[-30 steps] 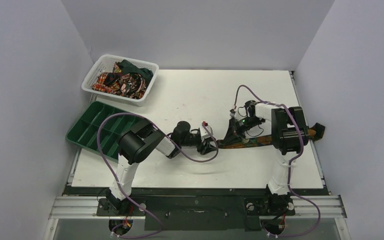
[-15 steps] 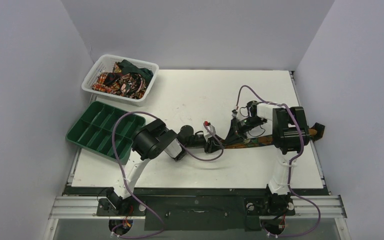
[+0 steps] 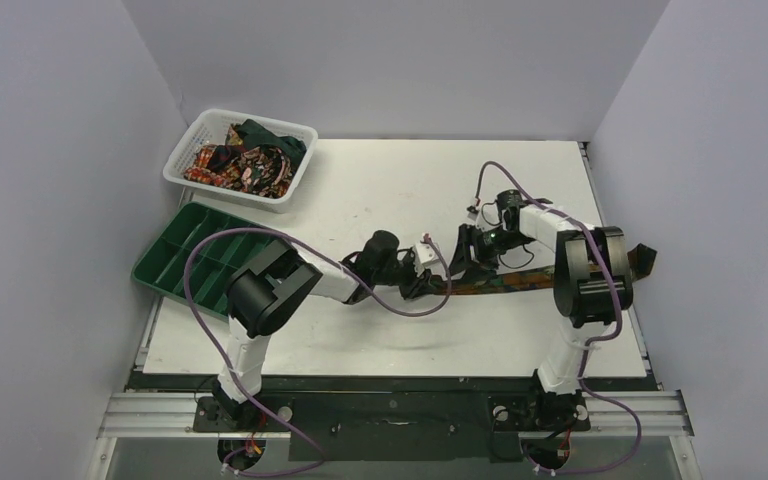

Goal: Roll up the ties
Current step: Roll the tie at the center of the board.

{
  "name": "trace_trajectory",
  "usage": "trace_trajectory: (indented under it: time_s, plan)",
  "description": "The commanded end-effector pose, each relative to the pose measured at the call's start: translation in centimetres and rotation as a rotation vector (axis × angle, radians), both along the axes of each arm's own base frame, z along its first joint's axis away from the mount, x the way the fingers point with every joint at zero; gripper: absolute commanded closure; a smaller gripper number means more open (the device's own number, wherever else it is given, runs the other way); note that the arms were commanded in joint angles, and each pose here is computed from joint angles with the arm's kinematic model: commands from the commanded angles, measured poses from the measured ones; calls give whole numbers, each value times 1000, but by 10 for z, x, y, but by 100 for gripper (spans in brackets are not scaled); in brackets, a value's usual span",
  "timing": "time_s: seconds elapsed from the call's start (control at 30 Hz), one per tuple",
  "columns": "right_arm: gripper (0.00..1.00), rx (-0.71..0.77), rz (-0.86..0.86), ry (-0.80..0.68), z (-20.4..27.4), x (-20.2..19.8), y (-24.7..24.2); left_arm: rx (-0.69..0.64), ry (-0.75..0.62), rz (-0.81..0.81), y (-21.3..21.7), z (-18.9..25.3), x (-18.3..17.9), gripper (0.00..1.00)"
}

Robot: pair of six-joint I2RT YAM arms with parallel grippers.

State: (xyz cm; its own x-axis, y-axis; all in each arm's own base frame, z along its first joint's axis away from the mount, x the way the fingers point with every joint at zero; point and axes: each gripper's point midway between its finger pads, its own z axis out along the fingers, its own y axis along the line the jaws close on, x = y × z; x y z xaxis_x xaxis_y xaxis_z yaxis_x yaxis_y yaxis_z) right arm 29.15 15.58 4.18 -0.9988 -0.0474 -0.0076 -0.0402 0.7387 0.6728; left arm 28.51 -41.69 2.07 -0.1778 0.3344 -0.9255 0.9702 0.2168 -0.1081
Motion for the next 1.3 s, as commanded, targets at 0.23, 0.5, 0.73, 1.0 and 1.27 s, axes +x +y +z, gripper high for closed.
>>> trace_trajectory:
  time_s: [0.23,0.5,0.73,1.0,1.27]
  plan:
    - [52,74,21,-109,17,9,47,374,120,-12,54,-60,-18,87]
    - [89,-45,69,-83,-28,8,38,386,121,-5,52,-63,-15,84]
    - [100,-176,134,-73,-54,-3,6,299,166,38,48,-52,-8,68]
    - [100,-249,161,-45,-66,-3,-22,24,57,98,46,17,11,0]
    - [100,-269,211,-51,-64,-10,-33,-173,-126,182,68,101,14,3]
